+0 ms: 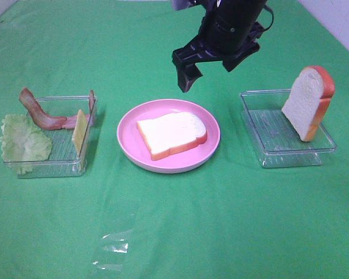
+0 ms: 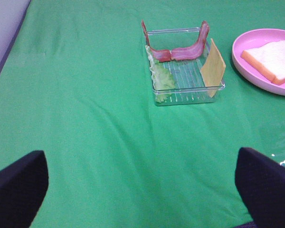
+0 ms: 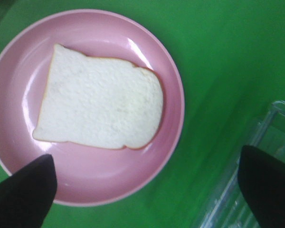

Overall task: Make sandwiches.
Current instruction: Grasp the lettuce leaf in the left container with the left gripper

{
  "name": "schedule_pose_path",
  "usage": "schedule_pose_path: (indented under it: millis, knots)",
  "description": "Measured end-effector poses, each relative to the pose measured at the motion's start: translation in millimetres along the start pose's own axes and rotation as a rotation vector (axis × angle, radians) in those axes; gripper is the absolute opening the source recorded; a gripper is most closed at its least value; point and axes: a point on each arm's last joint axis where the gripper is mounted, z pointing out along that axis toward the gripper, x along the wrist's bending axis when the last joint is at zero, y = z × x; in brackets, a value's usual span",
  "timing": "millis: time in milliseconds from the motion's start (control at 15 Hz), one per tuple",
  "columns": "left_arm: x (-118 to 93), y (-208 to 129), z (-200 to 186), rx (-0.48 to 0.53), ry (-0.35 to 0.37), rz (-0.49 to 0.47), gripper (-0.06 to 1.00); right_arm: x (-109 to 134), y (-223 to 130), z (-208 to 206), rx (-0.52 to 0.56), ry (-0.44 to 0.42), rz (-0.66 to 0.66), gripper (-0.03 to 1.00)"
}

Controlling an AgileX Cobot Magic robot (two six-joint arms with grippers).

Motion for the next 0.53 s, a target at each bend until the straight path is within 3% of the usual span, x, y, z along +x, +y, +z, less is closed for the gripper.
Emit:
schedule_pose_path:
  millis: [267,533]
  knots:
    - [0,0,0,0.0,0.0,0.0,0.99,-2,-23,-22,0.214,-0.021,-0.008,0.99]
    - [0,0,0,0.0,0.0,0.002,0.99,-1,-27,-23,0.247,-0.016,0.029,0.99]
